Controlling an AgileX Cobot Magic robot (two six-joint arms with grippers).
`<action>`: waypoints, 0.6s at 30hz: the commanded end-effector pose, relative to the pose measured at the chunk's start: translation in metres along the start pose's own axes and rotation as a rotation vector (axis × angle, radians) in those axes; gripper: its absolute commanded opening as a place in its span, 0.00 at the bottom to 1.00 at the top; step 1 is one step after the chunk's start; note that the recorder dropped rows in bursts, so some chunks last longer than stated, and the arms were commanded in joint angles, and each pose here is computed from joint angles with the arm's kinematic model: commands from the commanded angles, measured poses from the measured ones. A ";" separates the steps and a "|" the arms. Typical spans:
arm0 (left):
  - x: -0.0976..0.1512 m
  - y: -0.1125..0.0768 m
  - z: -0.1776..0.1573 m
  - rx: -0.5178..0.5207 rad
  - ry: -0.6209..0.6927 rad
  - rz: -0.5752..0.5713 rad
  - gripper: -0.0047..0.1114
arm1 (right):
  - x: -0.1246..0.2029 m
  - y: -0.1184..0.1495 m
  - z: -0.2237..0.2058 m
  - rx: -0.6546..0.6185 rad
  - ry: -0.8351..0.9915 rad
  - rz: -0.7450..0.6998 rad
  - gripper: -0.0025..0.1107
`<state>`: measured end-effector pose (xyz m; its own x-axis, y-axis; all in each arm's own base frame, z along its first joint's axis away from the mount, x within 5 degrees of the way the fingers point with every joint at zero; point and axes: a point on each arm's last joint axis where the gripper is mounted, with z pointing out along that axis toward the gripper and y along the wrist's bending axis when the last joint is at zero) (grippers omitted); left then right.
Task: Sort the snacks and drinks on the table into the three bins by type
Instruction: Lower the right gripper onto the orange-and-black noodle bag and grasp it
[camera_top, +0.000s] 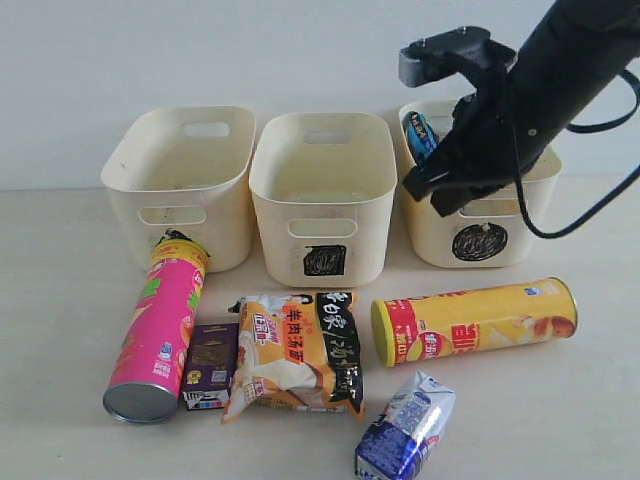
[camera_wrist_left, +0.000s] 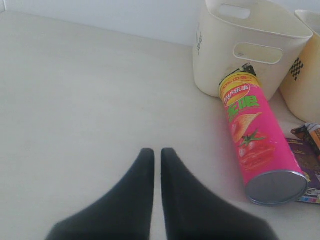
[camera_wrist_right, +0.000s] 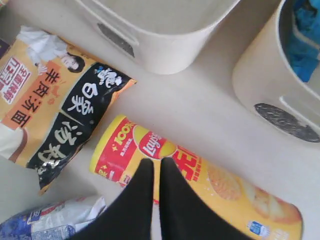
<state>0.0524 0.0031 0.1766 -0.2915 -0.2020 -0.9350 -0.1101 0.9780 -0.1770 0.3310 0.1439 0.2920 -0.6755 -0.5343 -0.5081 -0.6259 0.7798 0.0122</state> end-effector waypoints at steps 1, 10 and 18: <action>-0.001 0.000 -0.001 0.002 -0.010 -0.016 0.08 | 0.016 0.013 0.014 -0.053 0.008 -0.037 0.02; -0.001 0.000 -0.001 0.002 -0.010 -0.016 0.08 | 0.014 0.078 0.050 -0.219 0.074 -0.014 0.03; -0.001 0.000 -0.001 0.002 -0.010 -0.016 0.08 | 0.017 0.077 0.084 -0.230 0.110 0.033 0.65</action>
<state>0.0524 0.0031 0.1766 -0.2915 -0.2020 -0.9350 -0.1101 0.9780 -0.1770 0.3015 0.2194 0.2173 -0.7221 -0.5632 -0.4018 -0.6742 0.7031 0.2261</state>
